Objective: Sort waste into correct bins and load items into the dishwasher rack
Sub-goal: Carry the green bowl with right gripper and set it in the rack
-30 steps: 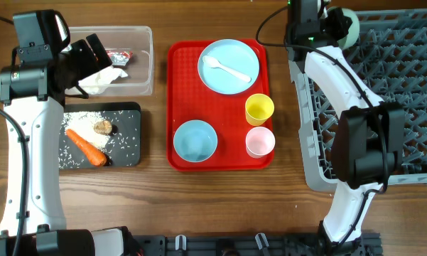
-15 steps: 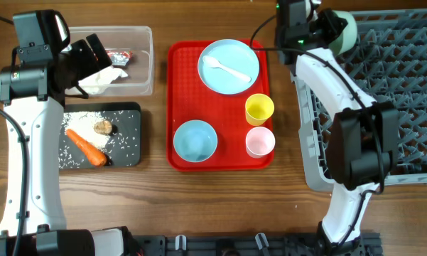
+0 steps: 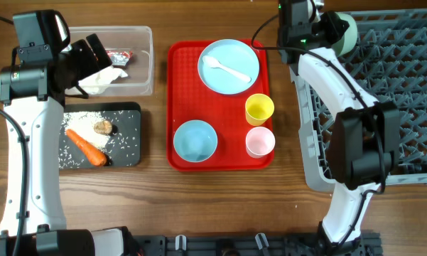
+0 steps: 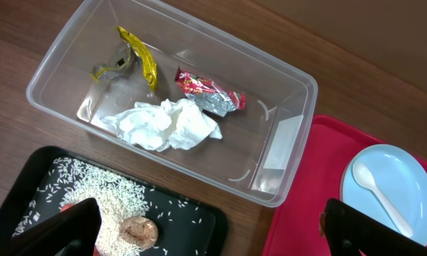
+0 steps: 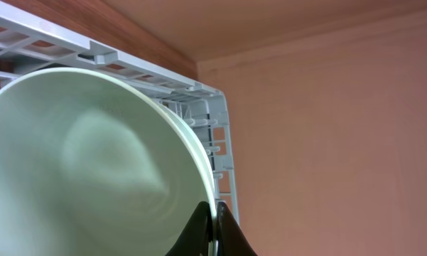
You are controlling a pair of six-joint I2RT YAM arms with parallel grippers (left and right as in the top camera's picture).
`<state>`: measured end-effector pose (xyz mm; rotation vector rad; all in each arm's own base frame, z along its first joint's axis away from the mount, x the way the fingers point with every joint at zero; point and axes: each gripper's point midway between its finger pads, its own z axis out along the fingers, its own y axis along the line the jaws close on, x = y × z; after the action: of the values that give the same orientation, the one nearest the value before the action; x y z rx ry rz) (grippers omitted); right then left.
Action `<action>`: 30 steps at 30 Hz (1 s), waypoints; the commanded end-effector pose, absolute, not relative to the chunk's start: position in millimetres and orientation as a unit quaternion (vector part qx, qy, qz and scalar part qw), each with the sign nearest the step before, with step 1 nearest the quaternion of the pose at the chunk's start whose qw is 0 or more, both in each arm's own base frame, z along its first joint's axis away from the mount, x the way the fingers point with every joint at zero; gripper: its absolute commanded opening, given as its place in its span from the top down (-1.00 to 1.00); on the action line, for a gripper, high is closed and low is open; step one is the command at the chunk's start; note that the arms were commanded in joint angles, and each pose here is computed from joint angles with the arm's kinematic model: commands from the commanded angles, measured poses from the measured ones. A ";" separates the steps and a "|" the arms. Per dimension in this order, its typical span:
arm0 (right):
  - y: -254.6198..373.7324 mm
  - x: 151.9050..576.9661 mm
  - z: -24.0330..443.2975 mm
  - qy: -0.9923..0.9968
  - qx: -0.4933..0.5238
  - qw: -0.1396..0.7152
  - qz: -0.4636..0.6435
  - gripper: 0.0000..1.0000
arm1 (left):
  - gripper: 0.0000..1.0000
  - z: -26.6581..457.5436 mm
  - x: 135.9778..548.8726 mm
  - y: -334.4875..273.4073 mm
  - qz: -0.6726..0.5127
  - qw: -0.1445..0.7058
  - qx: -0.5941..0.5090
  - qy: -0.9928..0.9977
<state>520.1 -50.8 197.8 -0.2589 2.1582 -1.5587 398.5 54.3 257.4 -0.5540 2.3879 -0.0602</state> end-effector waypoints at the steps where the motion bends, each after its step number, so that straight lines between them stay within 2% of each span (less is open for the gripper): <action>1: -50.2 523.9 183.6 0.795 -0.093 0.240 -0.549 0.91 | -1.00 256.5 399.5 55.7 -0.026 0.337 -0.222 0.915; 23: -65.3 525.5 182.7 0.800 -0.081 0.240 -0.544 0.91 | -1.00 256.5 399.5 55.7 -0.026 0.337 -0.222 0.915; 30: -28.1 520.2 143.9 0.843 -0.149 0.226 -0.465 0.88 | -1.00 256.5 399.5 55.7 -0.026 0.337 -0.222 0.915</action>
<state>516.1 -50.8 173.5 -0.3495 2.2607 -1.4606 398.6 54.3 257.4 -0.5539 2.3875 -0.0603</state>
